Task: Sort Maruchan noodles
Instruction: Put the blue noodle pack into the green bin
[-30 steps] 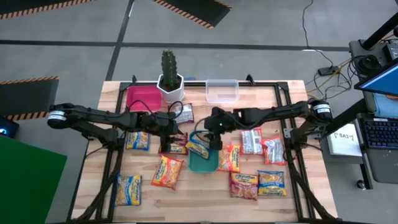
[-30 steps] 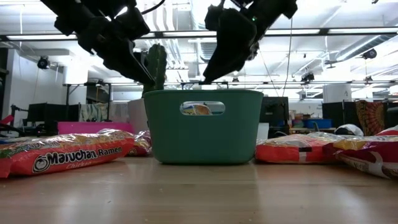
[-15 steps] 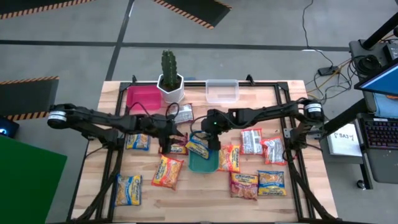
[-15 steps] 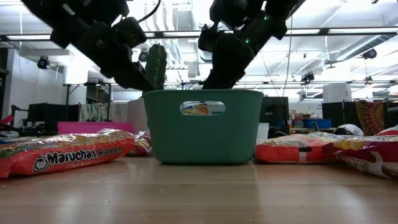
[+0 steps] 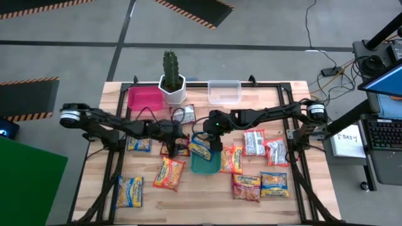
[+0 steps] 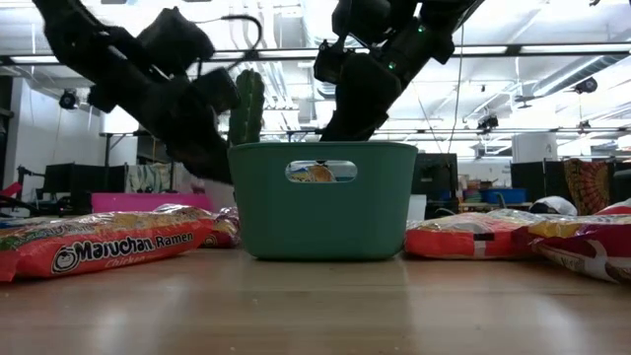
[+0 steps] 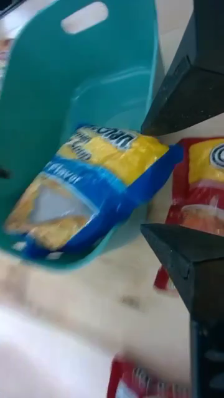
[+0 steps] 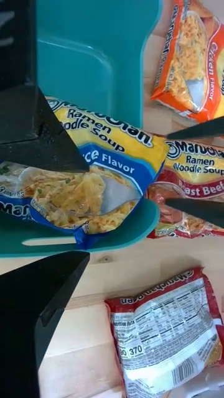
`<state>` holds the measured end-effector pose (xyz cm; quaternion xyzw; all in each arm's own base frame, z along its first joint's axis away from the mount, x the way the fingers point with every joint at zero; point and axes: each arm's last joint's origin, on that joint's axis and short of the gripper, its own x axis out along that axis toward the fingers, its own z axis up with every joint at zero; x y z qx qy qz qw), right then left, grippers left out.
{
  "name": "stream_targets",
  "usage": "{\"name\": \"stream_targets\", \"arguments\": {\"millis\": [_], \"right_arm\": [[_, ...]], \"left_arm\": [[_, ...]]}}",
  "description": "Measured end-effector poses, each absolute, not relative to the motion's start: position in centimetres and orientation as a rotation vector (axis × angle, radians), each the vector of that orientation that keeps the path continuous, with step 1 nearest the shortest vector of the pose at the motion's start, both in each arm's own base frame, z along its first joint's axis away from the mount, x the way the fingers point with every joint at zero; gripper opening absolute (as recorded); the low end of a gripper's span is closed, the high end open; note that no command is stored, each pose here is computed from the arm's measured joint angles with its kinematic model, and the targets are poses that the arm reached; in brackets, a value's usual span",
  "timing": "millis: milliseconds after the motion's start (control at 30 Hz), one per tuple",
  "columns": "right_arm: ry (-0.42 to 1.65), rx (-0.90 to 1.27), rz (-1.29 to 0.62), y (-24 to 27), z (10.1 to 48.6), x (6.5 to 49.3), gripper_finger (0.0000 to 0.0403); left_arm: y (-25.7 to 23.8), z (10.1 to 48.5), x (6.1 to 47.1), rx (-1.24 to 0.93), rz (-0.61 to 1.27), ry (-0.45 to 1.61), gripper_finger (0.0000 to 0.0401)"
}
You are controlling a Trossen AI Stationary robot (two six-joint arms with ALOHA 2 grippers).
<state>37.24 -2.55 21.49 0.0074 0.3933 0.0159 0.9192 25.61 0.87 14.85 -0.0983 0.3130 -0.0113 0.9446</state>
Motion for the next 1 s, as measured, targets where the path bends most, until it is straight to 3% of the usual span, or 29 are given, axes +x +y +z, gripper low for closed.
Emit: {"name": "stream_targets", "arguments": {"millis": [400, 567, 800, 1000], "right_arm": [[0.81, 0.031, 0.026, -2.5, 21.5, 37.2, 0.0207], [0.81, 0.033, 0.025, -2.5, 21.5, 37.2, 0.0208], [0.816, 0.07, 0.01, -2.5, 21.5, 37.2, 0.0208], [0.846, 0.087, -0.001, -2.8, 21.8, 37.1, 0.0208]], "left_arm": [[0.7, 14.0, 27.2, -0.242, -0.118, 0.685, 0.0199], [0.8, 14.5, 27.1, -0.218, -0.117, 0.662, 0.0143], [0.8, 15.1, 27.7, -0.172, -0.133, 0.643, 0.0017], [0.9, 16.1, 28.5, -0.116, -0.138, 0.636, 0.0009]]}}
